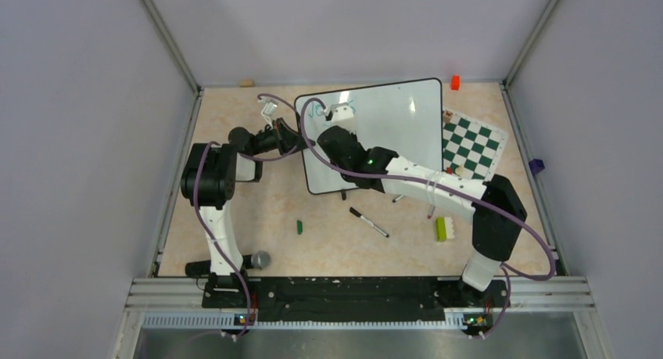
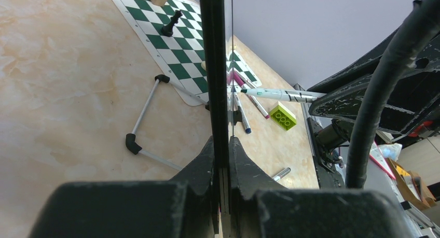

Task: Write a sentence on the whiteboard

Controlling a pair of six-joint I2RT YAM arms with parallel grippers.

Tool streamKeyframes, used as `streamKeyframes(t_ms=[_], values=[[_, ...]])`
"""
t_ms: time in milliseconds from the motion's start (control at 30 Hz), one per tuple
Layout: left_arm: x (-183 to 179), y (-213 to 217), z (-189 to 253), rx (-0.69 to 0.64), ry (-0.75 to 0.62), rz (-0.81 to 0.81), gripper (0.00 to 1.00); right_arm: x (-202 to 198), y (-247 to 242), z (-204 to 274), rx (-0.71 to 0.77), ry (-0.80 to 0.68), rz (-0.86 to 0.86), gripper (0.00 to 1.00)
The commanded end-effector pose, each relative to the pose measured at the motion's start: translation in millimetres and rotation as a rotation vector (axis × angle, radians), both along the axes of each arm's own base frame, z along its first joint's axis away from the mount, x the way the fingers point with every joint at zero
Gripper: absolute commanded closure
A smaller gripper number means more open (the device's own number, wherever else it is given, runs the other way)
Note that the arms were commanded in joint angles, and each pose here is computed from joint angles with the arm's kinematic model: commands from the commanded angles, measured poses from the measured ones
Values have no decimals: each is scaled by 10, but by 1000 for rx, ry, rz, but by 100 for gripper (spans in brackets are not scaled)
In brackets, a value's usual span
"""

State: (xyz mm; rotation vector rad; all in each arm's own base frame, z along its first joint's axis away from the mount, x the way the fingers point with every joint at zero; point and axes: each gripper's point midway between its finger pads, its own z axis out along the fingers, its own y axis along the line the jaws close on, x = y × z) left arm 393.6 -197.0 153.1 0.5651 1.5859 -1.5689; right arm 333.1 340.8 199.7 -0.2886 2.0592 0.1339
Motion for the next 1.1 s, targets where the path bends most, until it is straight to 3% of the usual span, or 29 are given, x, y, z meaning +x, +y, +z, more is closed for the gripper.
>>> streamKeyframes(t_ms=[0, 500, 1067], values=[[-335, -130, -215, 78, -170, -189, 100, 44, 115, 197, 37, -44, -14, 100], [-336, -131, -220, 78, -169, -188, 100, 118, 157, 63, -3, -42, -28, 100], [-345, -134, -219, 79, -170, -191, 100, 24, 298, -126, -54, 68, 92, 100]])
